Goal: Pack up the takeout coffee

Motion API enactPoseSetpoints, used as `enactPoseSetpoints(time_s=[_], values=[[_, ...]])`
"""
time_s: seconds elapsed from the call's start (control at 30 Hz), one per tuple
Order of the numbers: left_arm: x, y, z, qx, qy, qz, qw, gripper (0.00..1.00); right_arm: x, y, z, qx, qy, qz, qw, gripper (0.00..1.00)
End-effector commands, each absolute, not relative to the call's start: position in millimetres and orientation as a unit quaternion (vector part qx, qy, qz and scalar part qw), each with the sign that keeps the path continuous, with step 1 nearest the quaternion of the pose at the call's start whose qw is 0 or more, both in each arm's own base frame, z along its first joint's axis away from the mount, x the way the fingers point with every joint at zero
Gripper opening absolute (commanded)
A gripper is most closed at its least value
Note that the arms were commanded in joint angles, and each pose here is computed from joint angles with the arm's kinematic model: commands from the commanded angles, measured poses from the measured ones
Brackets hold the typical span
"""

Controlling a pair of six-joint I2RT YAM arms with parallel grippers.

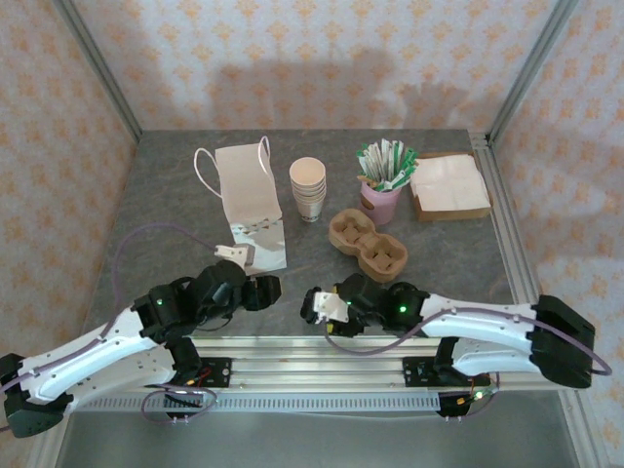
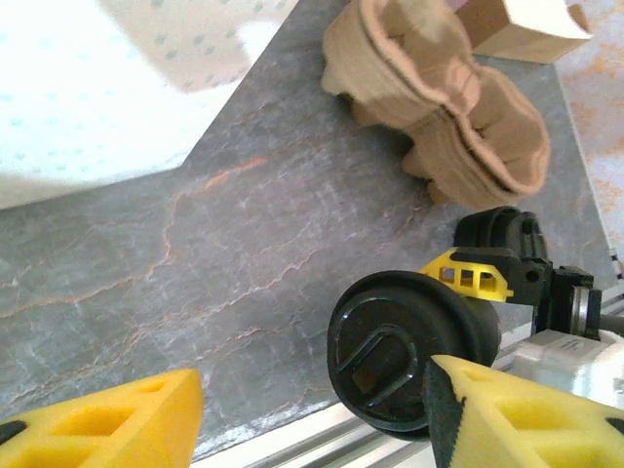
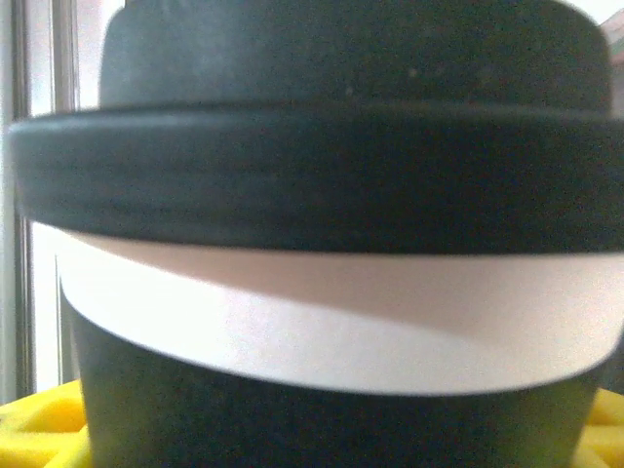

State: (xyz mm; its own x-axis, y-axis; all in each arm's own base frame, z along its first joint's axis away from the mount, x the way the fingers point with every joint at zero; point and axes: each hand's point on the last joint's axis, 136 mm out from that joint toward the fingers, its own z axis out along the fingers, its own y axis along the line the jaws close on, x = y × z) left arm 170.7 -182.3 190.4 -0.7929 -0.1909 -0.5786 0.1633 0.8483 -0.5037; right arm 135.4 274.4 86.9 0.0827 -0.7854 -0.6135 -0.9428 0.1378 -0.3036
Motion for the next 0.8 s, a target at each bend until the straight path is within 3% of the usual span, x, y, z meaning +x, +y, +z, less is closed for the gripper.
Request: enactPoseSetpoints(time_s=[0.0,0.13,0.2,0.33,0.47,0.63,0.77], values=[[171,-178,225,0.063,0.892,-0.257,0.366,0.65,146,291,139,-0.574,0.659,0.172,0.454,0.71],[161,-193,259,0.178,0.855,-0.279,0.399,0.72,142,294,196,-0.507,0.627,0.252,0.536,0.71],[150,-206,273,0.244,0.828,-0.302,0.404,0.98,139,293,216,-0.487,0.615,0.276,0.554,0.72],[124,-223,302,0.390,0.731,-0.332,0.451,1.00,133,292,231,-0.489,0.599,0.293,0.563,0.72],[108,-223,315,0.499,0.654,-0.299,0.483,1.00,129,293,230,-0.509,0.589,0.287,0.558,0.73],[89,-234,313,0.581,0.618,-0.303,0.434,1.00,125,296,234,-0.528,0.566,0.284,0.566,0.73],[100,-241,306,0.608,0.616,-0.261,0.428,1.00,118,301,245,-0.538,0.542,0.299,0.573,0.74]])
